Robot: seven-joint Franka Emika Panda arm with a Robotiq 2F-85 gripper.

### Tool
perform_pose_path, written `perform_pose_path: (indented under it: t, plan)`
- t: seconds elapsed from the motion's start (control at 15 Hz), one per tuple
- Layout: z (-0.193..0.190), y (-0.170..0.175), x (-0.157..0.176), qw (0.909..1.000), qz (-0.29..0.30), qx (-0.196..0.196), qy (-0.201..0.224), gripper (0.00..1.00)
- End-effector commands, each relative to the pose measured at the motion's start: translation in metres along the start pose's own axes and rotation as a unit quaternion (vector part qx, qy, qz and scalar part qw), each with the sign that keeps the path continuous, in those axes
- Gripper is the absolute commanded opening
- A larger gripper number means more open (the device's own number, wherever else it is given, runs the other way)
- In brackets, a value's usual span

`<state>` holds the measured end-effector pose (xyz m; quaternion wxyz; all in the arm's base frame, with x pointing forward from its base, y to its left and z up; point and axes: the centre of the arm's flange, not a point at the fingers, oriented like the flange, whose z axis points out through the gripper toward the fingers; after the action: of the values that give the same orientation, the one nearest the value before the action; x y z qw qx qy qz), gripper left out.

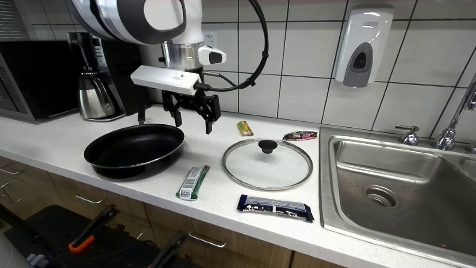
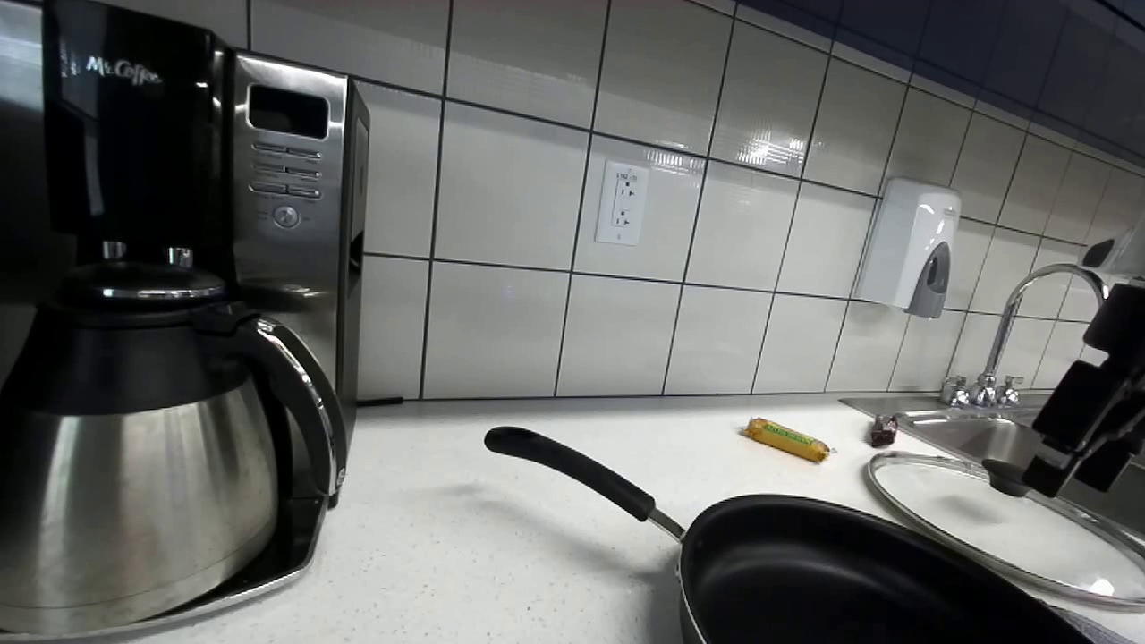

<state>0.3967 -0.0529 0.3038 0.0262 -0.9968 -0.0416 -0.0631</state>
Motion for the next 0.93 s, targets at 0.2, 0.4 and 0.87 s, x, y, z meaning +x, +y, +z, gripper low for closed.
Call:
perform_pose_path:
  t: [0.2,0.4,0.87]
  plan:
    - [-0.002,0.011,-0.025,0.9993,-0.031,-0.02,-0.009,1.0]
    - [0.006,0.018,-0.038,0.9991,-0.039,-0.01,-0.014,1.0]
    - [0.02,0.036,-0.047,0.9962,-0.084,-0.005,-0.019,1.0]
